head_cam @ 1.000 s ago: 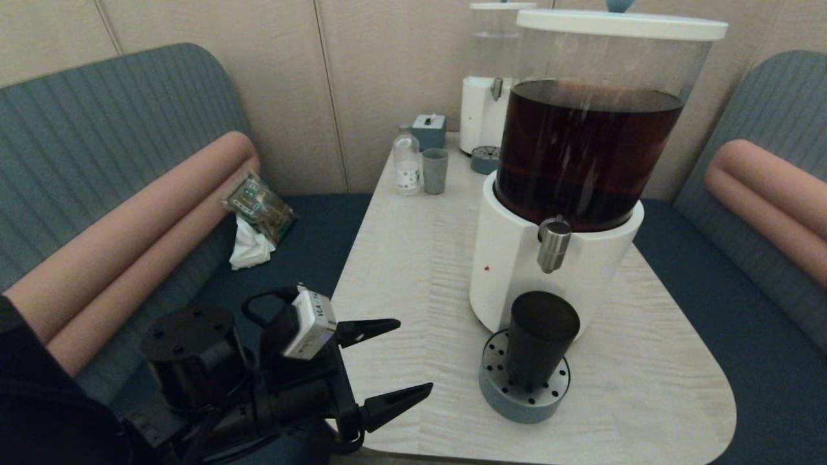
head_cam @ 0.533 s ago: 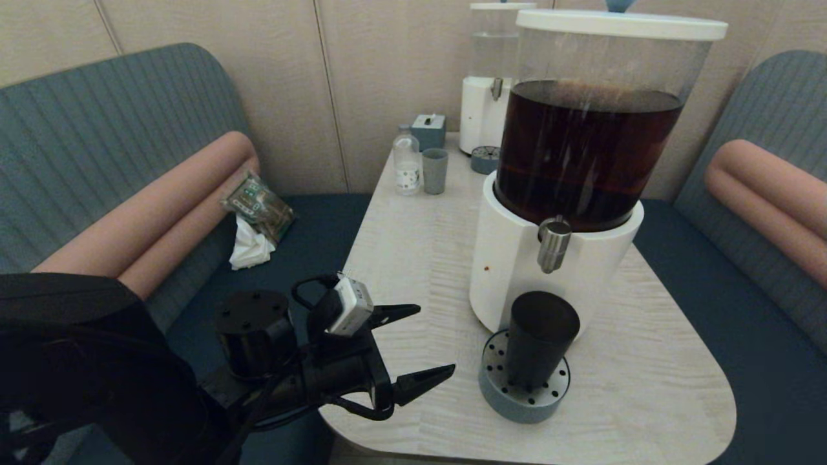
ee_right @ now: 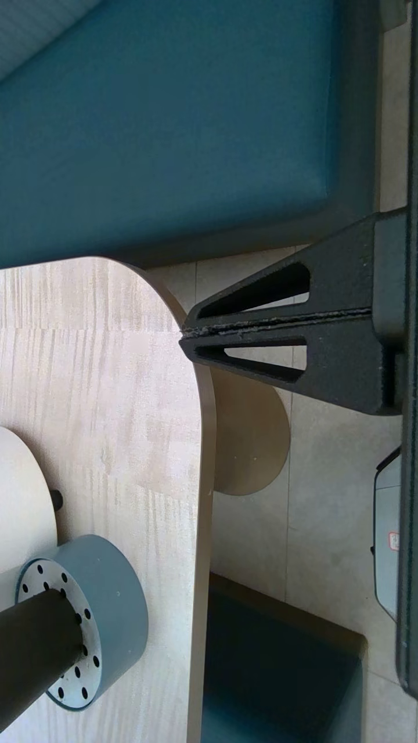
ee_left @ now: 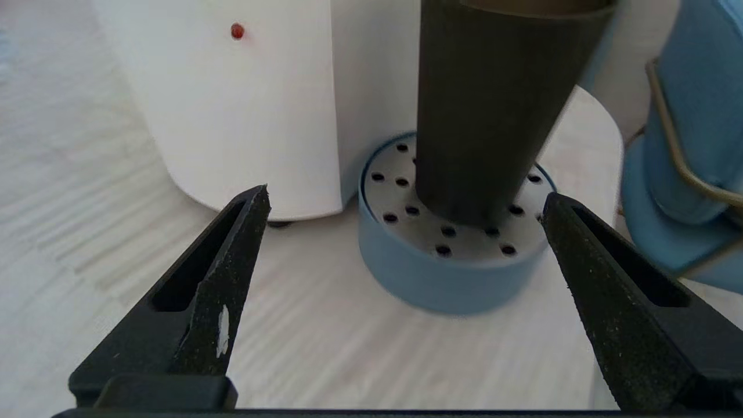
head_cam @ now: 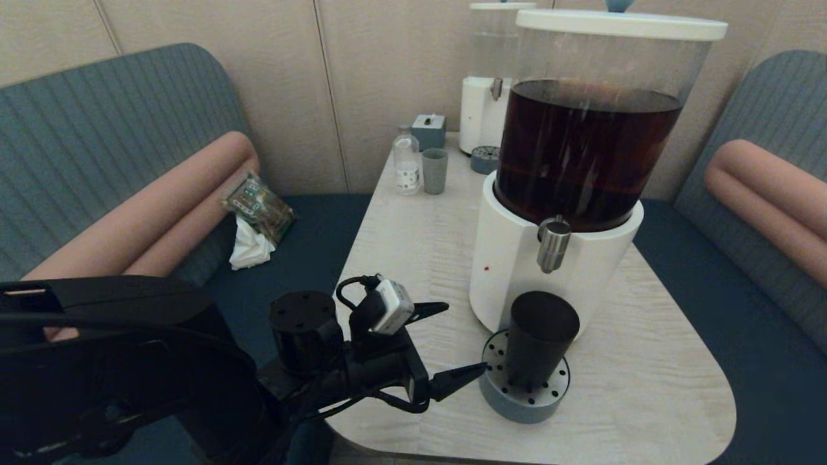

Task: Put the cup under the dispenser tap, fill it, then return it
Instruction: Place the cup next to the water dispenser

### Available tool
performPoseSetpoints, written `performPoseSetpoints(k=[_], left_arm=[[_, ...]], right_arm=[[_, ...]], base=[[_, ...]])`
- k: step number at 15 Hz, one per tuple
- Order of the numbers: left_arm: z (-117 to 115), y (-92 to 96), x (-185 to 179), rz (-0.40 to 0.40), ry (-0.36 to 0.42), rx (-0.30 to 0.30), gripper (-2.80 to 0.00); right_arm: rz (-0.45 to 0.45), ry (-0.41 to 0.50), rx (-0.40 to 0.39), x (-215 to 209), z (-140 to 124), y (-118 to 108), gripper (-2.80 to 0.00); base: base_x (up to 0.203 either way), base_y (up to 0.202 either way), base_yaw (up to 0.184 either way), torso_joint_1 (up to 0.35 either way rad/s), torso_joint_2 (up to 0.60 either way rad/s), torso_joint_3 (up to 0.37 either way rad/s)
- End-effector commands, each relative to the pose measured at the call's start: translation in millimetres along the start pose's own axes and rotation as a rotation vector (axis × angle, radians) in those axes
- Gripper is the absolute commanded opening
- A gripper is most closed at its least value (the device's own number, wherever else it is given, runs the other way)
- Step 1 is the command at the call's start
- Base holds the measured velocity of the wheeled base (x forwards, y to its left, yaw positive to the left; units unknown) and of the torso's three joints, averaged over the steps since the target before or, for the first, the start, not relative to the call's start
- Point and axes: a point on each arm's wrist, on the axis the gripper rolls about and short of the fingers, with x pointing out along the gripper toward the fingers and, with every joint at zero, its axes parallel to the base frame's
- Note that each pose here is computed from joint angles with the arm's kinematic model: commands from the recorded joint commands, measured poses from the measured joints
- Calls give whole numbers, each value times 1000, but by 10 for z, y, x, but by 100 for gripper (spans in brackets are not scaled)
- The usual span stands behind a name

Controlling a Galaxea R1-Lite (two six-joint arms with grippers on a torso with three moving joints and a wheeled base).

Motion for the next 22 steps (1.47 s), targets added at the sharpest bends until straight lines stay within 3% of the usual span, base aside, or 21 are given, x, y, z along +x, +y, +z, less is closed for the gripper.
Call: performPoseSetpoints(k=[1,8,15,22], left_arm=[[-44,18,75,4,-6,5,0],[-124,42,289,74,-16,17,0],[-86,-21,454,65,-51,39,0],[-157,-101,486,53,-30,33,0]], right_arm=[[0,2,0,1,-1,0,-280],[0,2,0,1,-1,0,-280],[0,2,0,1,-1,0,-280],[0,2,0,1,-1,0,-280]], base=[[0,0,0,0,0,0],[0,0,0,0,0,0],[0,0,0,0,0,0],[0,0,0,0,0,0]])
